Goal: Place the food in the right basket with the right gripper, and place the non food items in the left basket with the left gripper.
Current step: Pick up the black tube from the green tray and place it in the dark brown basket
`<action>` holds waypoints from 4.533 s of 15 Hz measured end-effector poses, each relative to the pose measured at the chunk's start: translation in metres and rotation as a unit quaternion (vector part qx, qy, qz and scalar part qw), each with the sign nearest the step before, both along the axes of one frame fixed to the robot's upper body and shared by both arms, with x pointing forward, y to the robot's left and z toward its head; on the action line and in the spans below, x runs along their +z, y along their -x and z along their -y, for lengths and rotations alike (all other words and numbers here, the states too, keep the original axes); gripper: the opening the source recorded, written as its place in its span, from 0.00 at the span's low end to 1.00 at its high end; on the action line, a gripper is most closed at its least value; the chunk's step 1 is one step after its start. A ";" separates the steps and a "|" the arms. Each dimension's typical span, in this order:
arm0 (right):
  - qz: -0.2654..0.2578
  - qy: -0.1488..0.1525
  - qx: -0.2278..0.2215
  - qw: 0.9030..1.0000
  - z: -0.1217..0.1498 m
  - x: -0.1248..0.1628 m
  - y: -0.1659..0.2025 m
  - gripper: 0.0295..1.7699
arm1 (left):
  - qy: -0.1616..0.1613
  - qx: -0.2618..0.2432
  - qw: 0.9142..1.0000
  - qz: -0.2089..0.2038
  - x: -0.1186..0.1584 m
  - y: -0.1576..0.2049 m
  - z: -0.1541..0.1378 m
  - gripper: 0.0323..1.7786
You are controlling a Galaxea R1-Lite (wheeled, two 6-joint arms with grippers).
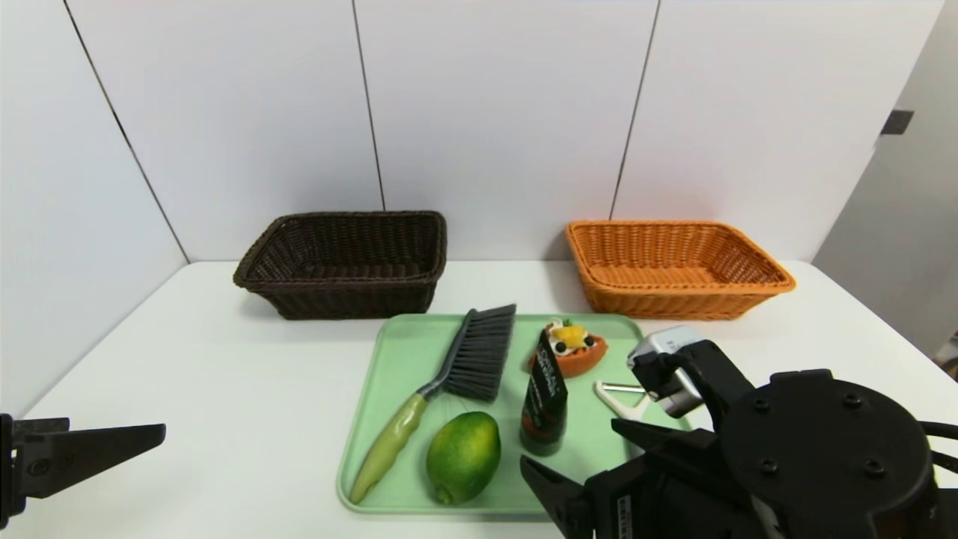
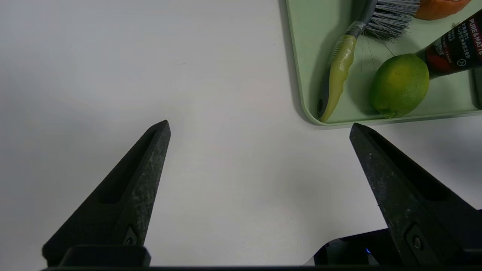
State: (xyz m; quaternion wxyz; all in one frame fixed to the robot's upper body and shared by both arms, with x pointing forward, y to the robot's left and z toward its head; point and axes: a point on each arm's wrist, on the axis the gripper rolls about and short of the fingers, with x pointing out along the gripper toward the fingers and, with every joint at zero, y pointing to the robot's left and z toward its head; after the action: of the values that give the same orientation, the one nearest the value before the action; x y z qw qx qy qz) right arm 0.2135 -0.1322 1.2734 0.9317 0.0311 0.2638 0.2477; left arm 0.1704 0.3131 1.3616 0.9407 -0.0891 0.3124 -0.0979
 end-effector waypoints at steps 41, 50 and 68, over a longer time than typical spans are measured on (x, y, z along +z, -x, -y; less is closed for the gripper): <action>0.066 0.007 -0.056 0.996 -0.030 -0.049 -0.060 0.20 | 0.001 0.005 1.000 0.020 -0.006 0.021 -0.005 0.95; 0.113 -0.030 -0.034 0.993 -0.015 0.003 -0.049 0.20 | -0.001 0.005 1.000 0.013 -0.008 0.032 -0.008 0.95; 0.170 -0.186 0.026 0.967 -0.096 0.133 -0.198 0.20 | 0.018 -0.011 1.000 0.020 0.024 0.021 -0.004 0.95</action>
State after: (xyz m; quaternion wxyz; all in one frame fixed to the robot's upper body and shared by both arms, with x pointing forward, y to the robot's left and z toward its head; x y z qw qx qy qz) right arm 0.4120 -0.0362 1.4062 0.9340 0.1548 0.0515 0.3180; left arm 0.1495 0.3175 1.3852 0.9438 -0.1010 0.2928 -0.1153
